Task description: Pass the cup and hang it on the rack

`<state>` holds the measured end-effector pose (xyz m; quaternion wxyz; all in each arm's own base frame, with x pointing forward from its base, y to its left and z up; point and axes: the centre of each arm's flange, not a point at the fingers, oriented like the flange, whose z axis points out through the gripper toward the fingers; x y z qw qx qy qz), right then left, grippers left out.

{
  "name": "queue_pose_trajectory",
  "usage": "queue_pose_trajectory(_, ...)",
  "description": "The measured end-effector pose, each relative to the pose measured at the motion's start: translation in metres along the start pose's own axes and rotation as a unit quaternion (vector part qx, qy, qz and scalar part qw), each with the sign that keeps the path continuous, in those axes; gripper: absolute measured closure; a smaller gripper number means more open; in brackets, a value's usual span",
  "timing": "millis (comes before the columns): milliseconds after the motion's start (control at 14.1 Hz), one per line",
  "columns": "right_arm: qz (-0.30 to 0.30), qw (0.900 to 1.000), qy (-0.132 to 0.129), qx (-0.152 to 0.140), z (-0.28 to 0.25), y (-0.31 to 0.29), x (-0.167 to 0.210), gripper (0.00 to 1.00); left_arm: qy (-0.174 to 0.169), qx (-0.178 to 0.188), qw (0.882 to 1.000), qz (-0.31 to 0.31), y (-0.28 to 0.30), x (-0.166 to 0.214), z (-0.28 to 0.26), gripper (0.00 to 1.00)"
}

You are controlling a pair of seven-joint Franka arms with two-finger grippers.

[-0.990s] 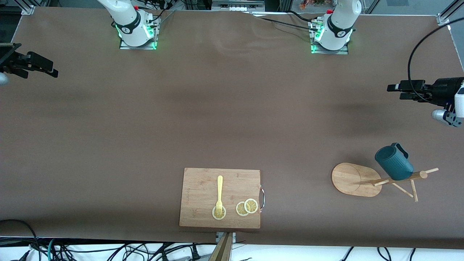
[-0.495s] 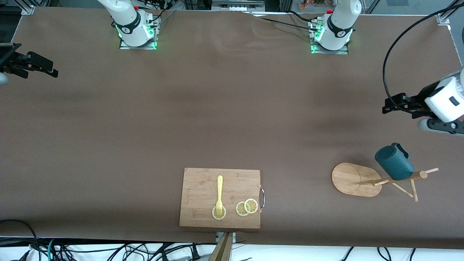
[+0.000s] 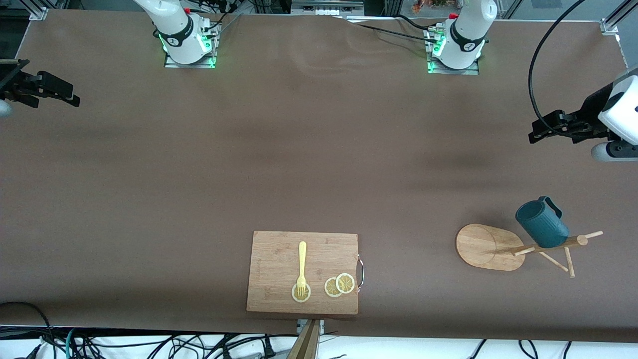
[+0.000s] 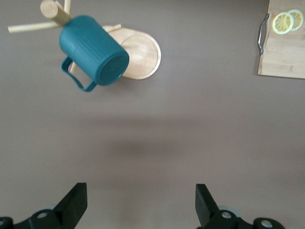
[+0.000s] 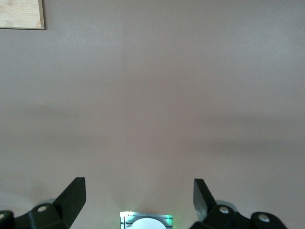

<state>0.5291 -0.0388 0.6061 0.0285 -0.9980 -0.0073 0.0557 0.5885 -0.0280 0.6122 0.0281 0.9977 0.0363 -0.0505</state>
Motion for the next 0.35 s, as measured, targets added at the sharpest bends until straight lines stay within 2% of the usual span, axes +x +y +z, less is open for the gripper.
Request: queue_pose_trajectory(354,0.000,1.000,0.001,0.000,0.000,0.000,0.000,0.00,-0.023,0.002,1.000,-0.007,-0.006,0.004,0.015,0.00)
